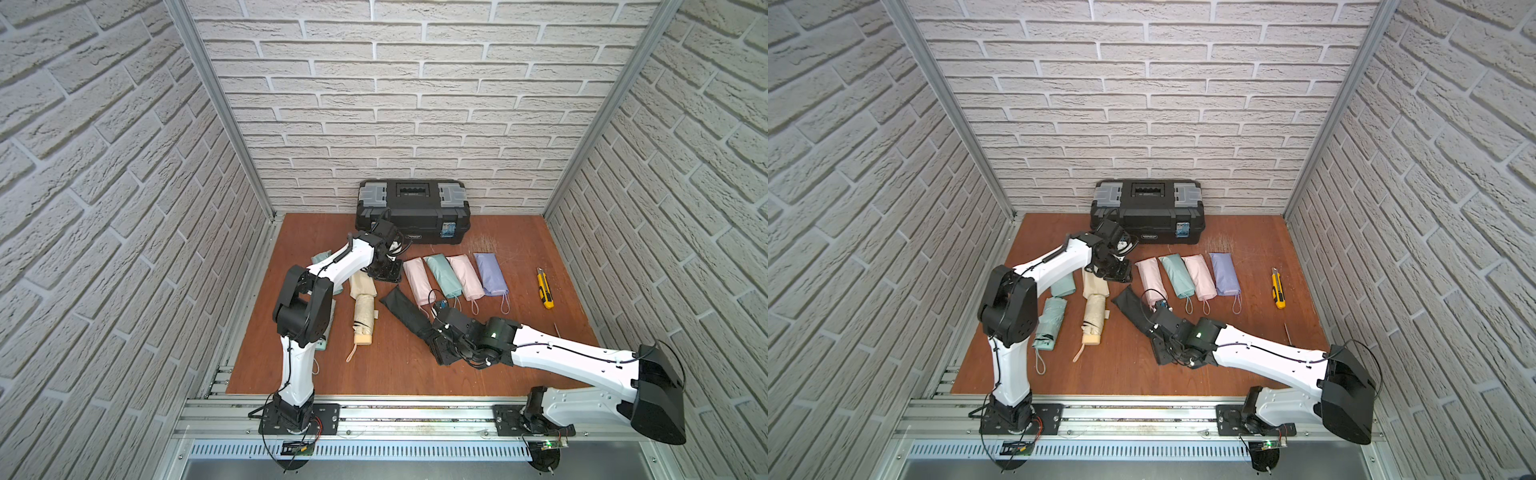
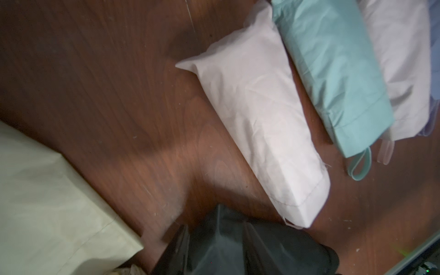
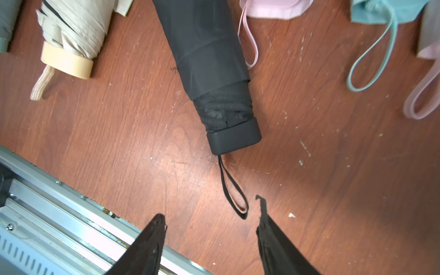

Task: Take umbrellas out of sleeves
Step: Take out the umbrella from the umbrella sleeve.

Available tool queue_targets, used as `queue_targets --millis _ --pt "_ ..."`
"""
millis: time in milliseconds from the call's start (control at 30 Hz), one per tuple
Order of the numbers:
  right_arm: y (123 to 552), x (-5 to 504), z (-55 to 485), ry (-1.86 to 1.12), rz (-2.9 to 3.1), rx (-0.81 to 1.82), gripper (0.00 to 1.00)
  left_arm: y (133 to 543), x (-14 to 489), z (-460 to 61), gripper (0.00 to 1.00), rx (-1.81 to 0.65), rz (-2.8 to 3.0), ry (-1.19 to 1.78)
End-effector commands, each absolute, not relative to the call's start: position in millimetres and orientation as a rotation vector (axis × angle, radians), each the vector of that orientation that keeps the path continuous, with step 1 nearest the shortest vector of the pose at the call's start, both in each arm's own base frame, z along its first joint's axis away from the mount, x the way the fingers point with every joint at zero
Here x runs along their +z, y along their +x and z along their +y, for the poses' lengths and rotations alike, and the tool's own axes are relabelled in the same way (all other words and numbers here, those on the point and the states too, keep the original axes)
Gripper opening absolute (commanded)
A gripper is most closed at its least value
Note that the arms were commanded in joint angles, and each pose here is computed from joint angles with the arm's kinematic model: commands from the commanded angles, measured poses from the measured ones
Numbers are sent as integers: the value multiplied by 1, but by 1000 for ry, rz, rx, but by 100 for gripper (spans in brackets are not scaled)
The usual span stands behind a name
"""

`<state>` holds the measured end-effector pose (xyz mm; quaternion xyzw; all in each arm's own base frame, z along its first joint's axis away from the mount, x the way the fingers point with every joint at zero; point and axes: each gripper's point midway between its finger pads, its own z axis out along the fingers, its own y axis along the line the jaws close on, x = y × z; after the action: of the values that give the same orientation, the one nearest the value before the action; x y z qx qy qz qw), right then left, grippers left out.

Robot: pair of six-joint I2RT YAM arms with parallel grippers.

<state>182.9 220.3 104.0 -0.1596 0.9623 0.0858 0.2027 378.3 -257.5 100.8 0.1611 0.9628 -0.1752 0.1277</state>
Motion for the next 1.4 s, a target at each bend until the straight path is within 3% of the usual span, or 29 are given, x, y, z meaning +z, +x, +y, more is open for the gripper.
queue_targets --millis 0,233,300,467,967,1367 --pt "194 108 215 -473 2680 169 65 377 137 -257 40 -590 2701 460" --pt "216 86 224 -568 2764 295 71 351 121 -252 41 -653 2741 442" --pt "222 82 224 -614 2767 279 80 345 113 -251 41 -671 2756 431" --pt "231 76 233 -749 2758 249 84 340 95 -252 42 -687 2782 440" --pt "250 50 241 -736 2801 222 84 345 60 -256 41 -661 2847 477" --pt "245 44 241 -735 2820 238 82 358 61 -248 42 -619 2844 443"
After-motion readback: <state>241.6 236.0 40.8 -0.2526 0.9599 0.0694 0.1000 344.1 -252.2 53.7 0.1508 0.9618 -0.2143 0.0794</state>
